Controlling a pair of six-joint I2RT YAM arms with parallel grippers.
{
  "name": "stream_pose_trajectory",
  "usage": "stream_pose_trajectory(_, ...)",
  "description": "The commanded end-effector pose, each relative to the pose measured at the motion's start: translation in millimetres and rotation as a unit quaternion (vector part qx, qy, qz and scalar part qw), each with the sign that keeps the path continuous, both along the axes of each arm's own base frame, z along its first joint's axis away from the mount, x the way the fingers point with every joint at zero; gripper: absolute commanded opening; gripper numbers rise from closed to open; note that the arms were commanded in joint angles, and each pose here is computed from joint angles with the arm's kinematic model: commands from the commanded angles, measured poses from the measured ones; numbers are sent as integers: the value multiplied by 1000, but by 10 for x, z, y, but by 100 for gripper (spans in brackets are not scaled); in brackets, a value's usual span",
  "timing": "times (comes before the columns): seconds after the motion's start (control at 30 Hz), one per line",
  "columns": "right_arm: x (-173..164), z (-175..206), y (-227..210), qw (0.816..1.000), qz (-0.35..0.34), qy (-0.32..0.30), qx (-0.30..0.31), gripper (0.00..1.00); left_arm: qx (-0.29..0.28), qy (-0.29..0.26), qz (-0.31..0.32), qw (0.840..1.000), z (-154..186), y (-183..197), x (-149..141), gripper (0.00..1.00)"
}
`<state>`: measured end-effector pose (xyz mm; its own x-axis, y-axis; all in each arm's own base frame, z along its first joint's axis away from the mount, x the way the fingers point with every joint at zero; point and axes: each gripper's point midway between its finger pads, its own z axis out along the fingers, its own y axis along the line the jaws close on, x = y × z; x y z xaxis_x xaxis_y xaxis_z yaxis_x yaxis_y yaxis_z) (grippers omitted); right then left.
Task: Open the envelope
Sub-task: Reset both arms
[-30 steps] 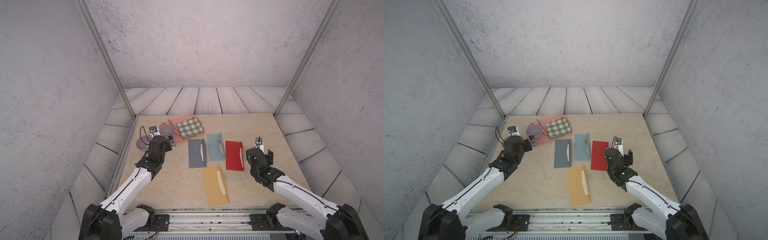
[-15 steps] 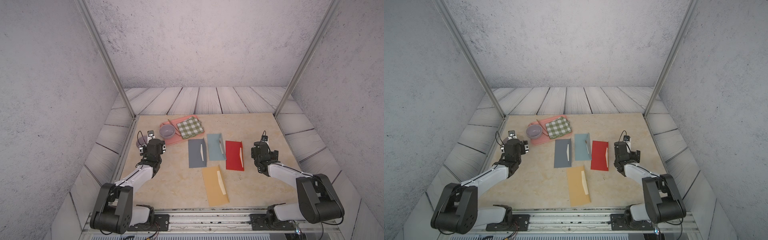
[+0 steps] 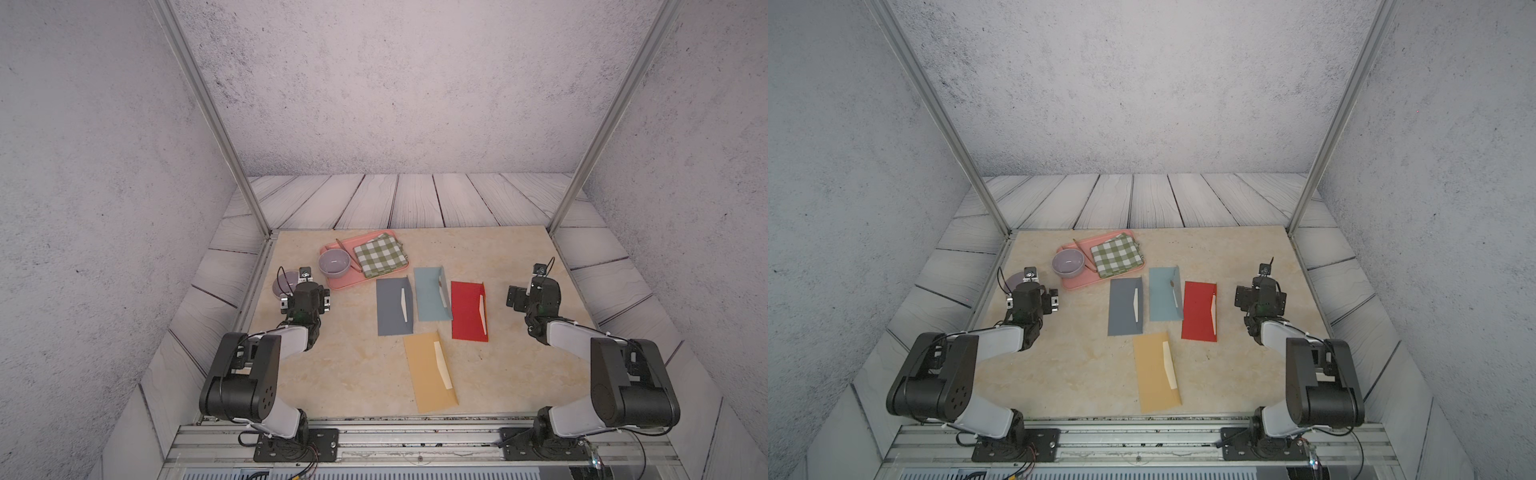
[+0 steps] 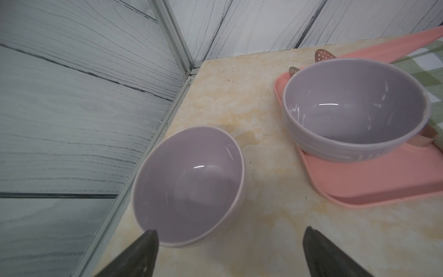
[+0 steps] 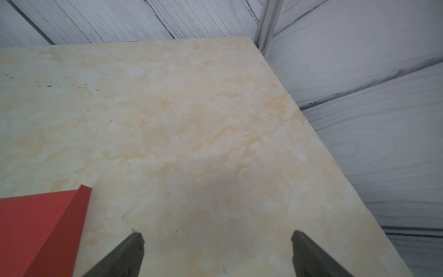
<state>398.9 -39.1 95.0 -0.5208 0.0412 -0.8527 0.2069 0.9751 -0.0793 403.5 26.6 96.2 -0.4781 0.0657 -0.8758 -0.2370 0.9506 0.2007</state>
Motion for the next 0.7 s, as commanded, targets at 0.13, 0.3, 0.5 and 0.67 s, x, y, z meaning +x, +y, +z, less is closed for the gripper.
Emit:
stream_pose_trajectory(0.13, -40, -48, 254, 994, 63, -83, 10, 99, -29, -84, -1, 996, 53, 86, -102, 99)
stream_pose_trajectory(0.3, 3, -67, 145, 997, 26, -66, 5, 99, -44, -58, 23, 997, 2, 197, -73, 99)
stream_pose_trajectory(0.5, 1, -69, 141, 998, 25, -64, 5, 99, -45, -59, 20, 997, 11, 187, -82, 99)
stream_pose_trajectory(0.67, -2, -67, 142, 998, 25, -65, 5, 99, -44, -61, 21, 997, 15, 189, -82, 99)
